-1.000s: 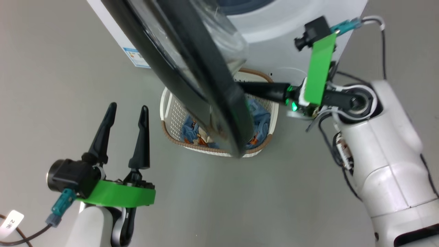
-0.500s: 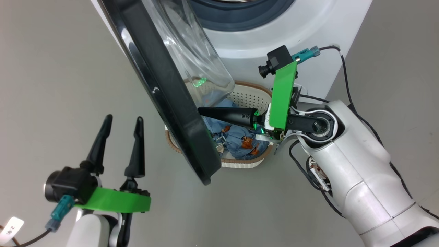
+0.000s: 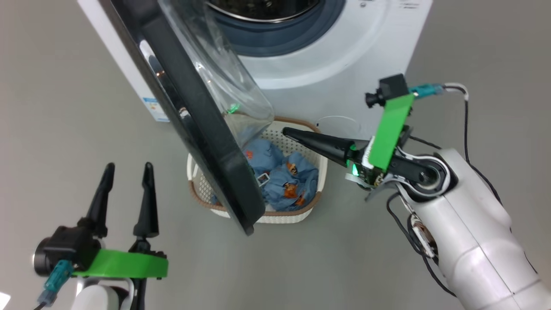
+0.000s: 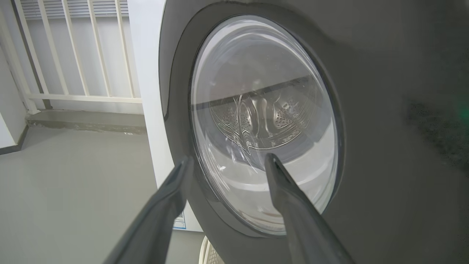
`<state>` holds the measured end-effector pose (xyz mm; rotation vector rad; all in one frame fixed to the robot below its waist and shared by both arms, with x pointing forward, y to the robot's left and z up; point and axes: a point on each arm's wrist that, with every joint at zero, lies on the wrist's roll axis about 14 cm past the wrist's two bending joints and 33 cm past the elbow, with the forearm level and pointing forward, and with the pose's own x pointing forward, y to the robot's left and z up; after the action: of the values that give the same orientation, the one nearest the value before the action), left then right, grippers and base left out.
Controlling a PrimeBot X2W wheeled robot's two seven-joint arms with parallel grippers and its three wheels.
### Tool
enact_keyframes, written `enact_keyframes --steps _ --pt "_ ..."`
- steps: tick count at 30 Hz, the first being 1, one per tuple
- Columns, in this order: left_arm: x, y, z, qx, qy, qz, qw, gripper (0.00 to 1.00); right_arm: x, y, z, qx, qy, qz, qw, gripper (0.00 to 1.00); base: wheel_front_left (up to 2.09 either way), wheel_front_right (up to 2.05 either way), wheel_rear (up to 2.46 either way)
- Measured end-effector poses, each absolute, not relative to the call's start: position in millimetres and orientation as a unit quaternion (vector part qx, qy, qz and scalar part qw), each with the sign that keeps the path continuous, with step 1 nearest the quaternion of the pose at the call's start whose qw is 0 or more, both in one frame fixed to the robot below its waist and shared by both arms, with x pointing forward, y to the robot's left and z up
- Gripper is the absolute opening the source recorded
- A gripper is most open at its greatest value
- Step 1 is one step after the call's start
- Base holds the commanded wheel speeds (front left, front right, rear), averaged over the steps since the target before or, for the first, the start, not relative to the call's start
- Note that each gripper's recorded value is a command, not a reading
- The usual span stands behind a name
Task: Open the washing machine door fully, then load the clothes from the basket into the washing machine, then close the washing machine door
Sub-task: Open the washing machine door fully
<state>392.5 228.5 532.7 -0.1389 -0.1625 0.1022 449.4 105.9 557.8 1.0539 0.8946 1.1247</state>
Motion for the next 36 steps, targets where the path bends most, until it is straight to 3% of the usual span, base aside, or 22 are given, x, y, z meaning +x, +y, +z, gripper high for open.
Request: enact_keyframes --steps 15,17,19,20,21,24,28,36 --pt "384.3 221.6 532.5 -0.081 -0.086 0.041 0.992 1.00 435.8 8.6 560.7 0.561 0.279 0.382 0.680 0.00 0.00 0.00 0.00" --pt "381.9 219.6 532.1 -0.083 -0.085 0.038 0.992 1.00 433.4 -4.2 559.9 0.574 0.263 0.363 0.685 0.14 0.00 0.00 0.00" --pt "378.9 218.5 530.7 -0.084 -0.083 0.037 0.992 1.00 431.6 -17.4 559.7 0.588 0.244 0.343 0.690 0.41 0.00 0.00 0.00" --pt "377.3 217.3 530.2 -0.085 -0.083 0.036 0.992 1.00 432.2 -25.8 559.2 0.597 0.232 0.328 0.694 0.63 0.00 0.00 0.00" --pt "376.0 216.0 529.8 -0.086 -0.082 0.034 0.992 1.00 431.6 -32.8 558.4 0.602 0.224 0.317 0.697 1.00 0.00 0.00 0.00" --pt "371.8 213.0 529.5 -0.087 -0.082 0.030 0.992 1.00 430.9 -54.9 558.6 0.621 0.189 0.282 0.707 1.00 0.00 0.00 0.00" --pt "367.6 210.1 531.5 -0.088 -0.085 0.025 0.992 1.00 432.5 -86.8 563.6 0.613 0.126 0.231 0.745 1.00 0.00 0.00 0.00" --pt "366.8 204.2 537.7 -0.089 -0.094 0.016 0.992 1.00 430.8 -135.7 564.8 0.503 0.019 0.147 0.852 1.00 0.00 0.00 0.00"
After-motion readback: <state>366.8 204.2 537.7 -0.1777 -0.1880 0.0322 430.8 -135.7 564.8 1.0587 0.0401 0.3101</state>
